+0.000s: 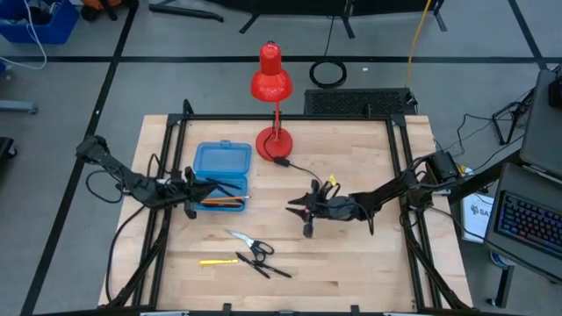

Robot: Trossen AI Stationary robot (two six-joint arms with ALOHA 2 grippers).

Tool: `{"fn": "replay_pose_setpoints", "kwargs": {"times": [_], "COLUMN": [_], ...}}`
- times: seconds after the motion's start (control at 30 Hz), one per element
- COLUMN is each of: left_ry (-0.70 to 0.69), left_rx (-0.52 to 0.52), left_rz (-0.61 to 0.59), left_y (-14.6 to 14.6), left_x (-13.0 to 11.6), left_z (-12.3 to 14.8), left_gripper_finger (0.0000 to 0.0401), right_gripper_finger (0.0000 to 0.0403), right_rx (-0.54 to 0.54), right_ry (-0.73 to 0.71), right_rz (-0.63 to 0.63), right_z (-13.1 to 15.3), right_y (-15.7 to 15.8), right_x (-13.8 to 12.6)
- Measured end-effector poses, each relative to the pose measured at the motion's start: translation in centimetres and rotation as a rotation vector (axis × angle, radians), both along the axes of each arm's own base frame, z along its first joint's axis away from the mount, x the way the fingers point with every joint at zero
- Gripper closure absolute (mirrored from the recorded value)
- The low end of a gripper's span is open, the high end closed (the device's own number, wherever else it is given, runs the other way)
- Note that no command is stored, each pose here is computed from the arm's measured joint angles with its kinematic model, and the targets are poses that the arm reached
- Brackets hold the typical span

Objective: Pick & place school supplies into a supply box
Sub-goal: Put the pink pen into the blue supply box

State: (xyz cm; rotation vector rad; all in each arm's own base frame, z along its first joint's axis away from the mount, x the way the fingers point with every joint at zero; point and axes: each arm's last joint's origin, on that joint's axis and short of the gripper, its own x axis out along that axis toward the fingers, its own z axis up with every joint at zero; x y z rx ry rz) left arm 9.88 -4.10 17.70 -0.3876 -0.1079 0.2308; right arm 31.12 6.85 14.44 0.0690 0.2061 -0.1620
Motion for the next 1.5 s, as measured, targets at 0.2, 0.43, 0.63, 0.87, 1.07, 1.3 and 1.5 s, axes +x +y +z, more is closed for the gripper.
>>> {"fn": "replay_pose_setpoints", "kwargs": {"times": [0.2, 0.43, 0.63, 0.87, 1.07, 1.3, 1.5], "left_ry": [0.000, -0.005, -0.017, 0.028, 0.115, 0.153, 0.135], "left_rx": [0.009, -0.002, -0.048, -0.139, -0.167, -0.159, -0.149], "left_rz": [-0.026, -0.058, -0.300, -0.273, -0.212, -0.146, -0.118], "left_y": [-0.1, -0.2, -0.9, -1.0, -1.4, -1.7, -1.9], "left_x": [0.0, 0.0, 0.1, 0.4, 1.2, 1.9, 2.3], "left_z": [0.0, 0.0, 0.0, -0.6, -1.7, -2.5, -2.5], "left_gripper_finger": [0.0364, 0.0364, 0.0364, 0.0364, 0.0364, 0.0364, 0.0364], "right_gripper_finger": [0.0326, 0.0326, 0.0326, 0.0326, 0.0326, 0.0326, 0.0326], "right_rx": [0.006, 0.156, 0.232, 0.244, 0.264, 0.123, 0.044], "right_ry": [0.013, 0.025, 0.047, 0.034, 0.033, 0.061, 0.134], "right_rz": [0.117, 0.298, 0.471, 0.524, 0.553, 0.402, 0.064], "right_z": [-0.1, -0.1, -0.1, 0.1, 0.2, -0.4, -1.4], "right_y": [0.2, 0.2, 1.7, 3.5, 5.2, 5.8, 4.6], "right_x": [0.0, 0.2, -0.2, -0.8, -1.3, -1.7, -2.0]}}
